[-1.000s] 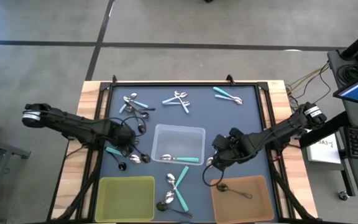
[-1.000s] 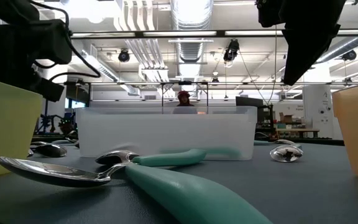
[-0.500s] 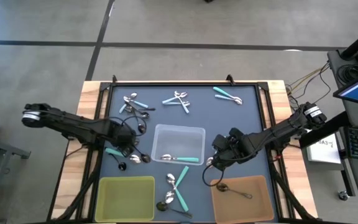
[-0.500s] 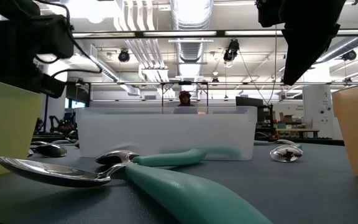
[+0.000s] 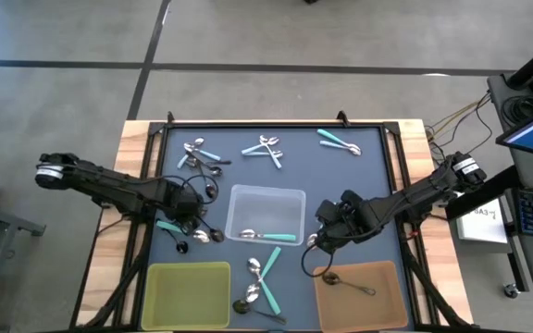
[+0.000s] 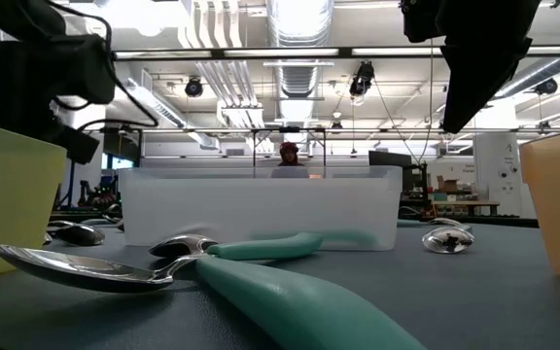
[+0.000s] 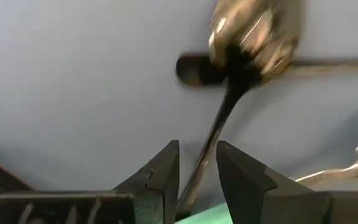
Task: Sort silverware by color (type)
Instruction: Put the black spoon into the orange bin
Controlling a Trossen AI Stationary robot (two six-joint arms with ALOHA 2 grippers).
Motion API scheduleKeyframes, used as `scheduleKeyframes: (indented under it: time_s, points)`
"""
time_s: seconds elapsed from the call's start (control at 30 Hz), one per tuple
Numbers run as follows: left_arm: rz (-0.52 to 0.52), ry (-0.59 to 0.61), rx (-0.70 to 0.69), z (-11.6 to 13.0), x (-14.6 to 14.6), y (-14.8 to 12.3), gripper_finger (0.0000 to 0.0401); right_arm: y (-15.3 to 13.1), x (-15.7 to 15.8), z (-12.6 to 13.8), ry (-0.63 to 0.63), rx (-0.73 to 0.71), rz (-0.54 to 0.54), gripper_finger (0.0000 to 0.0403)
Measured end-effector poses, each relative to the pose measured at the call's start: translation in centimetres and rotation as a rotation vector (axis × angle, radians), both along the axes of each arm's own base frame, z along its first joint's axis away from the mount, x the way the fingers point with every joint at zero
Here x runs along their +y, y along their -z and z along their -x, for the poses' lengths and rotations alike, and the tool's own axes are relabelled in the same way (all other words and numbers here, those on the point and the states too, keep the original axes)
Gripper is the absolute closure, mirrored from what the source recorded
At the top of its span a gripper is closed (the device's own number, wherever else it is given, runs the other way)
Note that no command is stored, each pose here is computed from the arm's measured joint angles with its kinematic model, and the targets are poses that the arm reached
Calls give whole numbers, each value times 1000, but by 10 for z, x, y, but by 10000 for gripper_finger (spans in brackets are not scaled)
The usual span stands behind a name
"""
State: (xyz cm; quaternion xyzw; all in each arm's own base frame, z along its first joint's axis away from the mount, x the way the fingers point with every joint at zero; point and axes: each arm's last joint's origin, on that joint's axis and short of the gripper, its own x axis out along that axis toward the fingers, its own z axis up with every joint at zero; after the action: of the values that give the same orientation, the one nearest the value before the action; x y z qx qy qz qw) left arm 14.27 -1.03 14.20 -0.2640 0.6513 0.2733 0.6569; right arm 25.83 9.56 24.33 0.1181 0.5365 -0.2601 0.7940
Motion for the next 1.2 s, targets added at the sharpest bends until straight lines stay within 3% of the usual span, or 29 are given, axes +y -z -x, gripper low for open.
scheduleKeyframes:
  time_s: [0.37,0.6,0.73,0.83,1.0,1.2]
  points:
    - [-13,13,51,-3,0,11,316,4,-1,2,-2,14,7,275]
    - [-5,9,37,-6,0,12,391,7,-1,3,-9,22,19,275]
    - [-19,-3,12,-7,0,5,396,7,-1,2,11,9,11,275]
    - [-96,-5,-39,-12,2,-8,398,6,-1,0,34,-19,-2,275]
    - [-114,-9,-179,-27,2,-42,399,3,-2,-12,90,-176,28,275]
    - [-163,14,-457,-59,1,-91,400,-16,-19,-47,249,-579,101,275]
